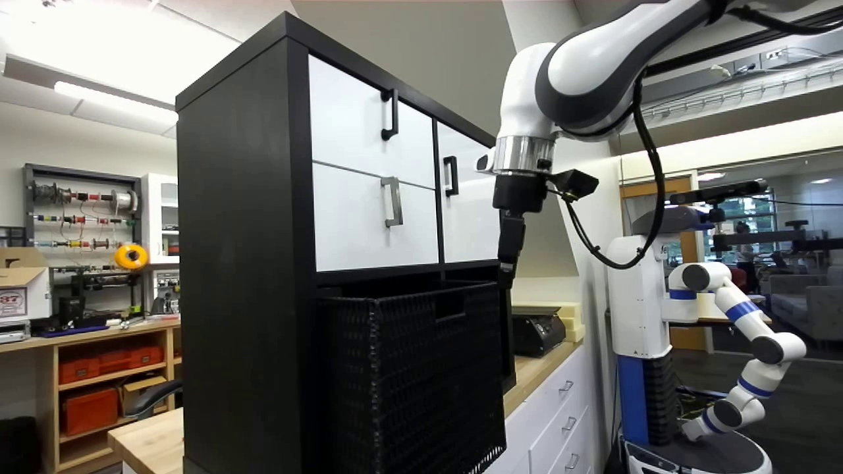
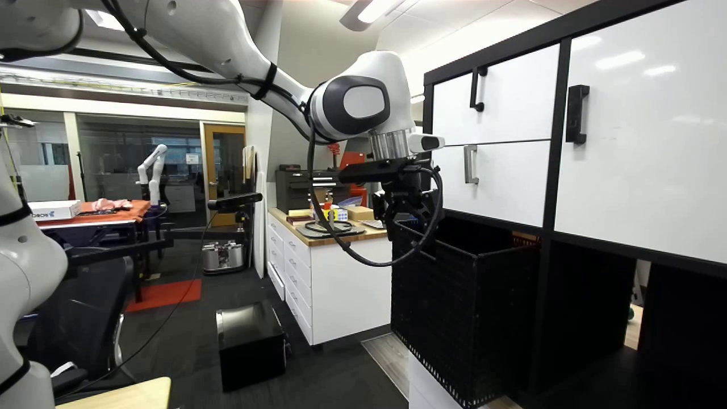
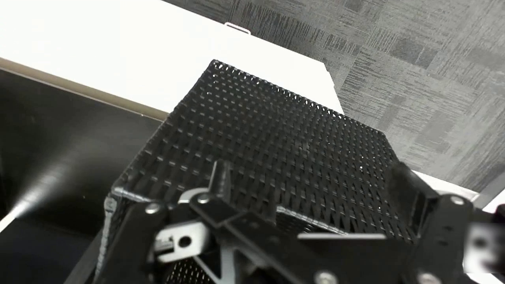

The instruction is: Pull out the black bin from underneath cabinet

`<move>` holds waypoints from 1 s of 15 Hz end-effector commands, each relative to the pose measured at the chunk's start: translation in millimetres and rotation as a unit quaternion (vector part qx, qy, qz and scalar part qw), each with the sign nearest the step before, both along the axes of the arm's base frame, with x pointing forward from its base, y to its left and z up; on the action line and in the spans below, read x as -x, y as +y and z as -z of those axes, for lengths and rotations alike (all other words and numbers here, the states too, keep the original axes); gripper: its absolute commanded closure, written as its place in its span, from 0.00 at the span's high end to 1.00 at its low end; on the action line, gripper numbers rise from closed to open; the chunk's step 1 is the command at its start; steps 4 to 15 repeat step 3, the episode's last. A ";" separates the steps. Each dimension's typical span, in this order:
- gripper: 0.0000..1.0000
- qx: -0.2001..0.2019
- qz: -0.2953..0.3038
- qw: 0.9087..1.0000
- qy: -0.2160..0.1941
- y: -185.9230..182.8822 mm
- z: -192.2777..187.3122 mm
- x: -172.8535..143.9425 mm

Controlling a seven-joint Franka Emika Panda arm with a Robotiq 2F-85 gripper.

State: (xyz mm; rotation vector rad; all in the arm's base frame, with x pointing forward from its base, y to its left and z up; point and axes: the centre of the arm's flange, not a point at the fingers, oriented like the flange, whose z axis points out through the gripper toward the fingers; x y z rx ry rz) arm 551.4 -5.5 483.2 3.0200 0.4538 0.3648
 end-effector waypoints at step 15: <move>1.00 -0.010 0.031 0.999 0.006 -1.2 1.4 1.1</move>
